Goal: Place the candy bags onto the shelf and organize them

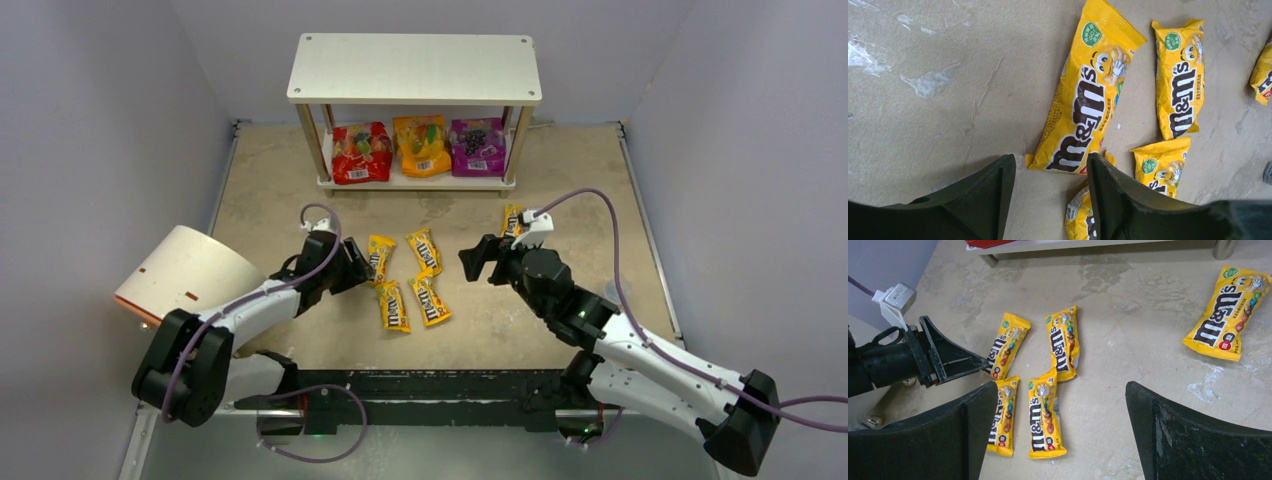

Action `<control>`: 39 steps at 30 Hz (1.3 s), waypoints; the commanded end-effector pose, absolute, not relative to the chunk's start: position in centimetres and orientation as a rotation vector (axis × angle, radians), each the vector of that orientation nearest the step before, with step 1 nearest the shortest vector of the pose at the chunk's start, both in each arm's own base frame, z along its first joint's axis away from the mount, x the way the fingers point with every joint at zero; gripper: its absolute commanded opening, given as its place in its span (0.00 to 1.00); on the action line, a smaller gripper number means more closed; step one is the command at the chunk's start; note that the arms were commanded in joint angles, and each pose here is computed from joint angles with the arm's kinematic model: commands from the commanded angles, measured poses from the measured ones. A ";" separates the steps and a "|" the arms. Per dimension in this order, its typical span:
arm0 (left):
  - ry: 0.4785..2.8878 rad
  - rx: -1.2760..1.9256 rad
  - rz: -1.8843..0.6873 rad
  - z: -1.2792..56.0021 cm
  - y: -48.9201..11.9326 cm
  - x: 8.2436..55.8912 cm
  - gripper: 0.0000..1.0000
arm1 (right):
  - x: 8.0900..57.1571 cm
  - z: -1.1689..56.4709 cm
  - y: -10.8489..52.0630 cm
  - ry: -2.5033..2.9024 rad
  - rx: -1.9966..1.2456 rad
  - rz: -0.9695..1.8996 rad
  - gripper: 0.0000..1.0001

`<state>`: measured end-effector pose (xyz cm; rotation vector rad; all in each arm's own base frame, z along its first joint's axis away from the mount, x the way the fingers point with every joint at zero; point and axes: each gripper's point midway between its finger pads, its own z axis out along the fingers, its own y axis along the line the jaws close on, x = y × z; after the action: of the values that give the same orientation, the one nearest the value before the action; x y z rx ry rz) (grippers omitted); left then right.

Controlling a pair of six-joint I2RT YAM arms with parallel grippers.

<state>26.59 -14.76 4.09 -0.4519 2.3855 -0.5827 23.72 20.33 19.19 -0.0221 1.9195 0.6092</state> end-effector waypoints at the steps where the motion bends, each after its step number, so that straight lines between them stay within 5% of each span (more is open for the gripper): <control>1: 2.349 -0.446 -0.615 4.0 -15.4 27.9 0.53 | 24.2 19.5 20.3 1.901 -0.024 0.588 0.99; 14: 2.413 -0.397 -0.528 1.8 -15.1 28.5 0.33 | 24.3 19.1 19.6 1.914 -0.033 0.536 0.99; 20: 2.414 -0.358 -0.458 1.9 -14.6 29.4 0.02 | 24.2 19.1 18.9 1.898 -0.021 0.523 0.99; 23: 2.384 -0.288 -0.428 3.4 -14.4 30.2 0.00 | 24.1 19.0 18.6 1.895 -0.022 0.510 0.99; 29: 2.189 -0.135 -0.490 11.4 -15.2 32.1 0.00 | 24.3 18.9 18.5 1.889 -0.033 0.488 0.99; 39: 1.685 0.142 -0.524 34.1 -16.0 33.7 0.00 | 24.6 19.2 18.2 1.872 -0.074 0.444 0.99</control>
<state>33.57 -16.05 25.07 -0.0033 1.9127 -0.5518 24.13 18.78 18.76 -0.0661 1.8989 0.4924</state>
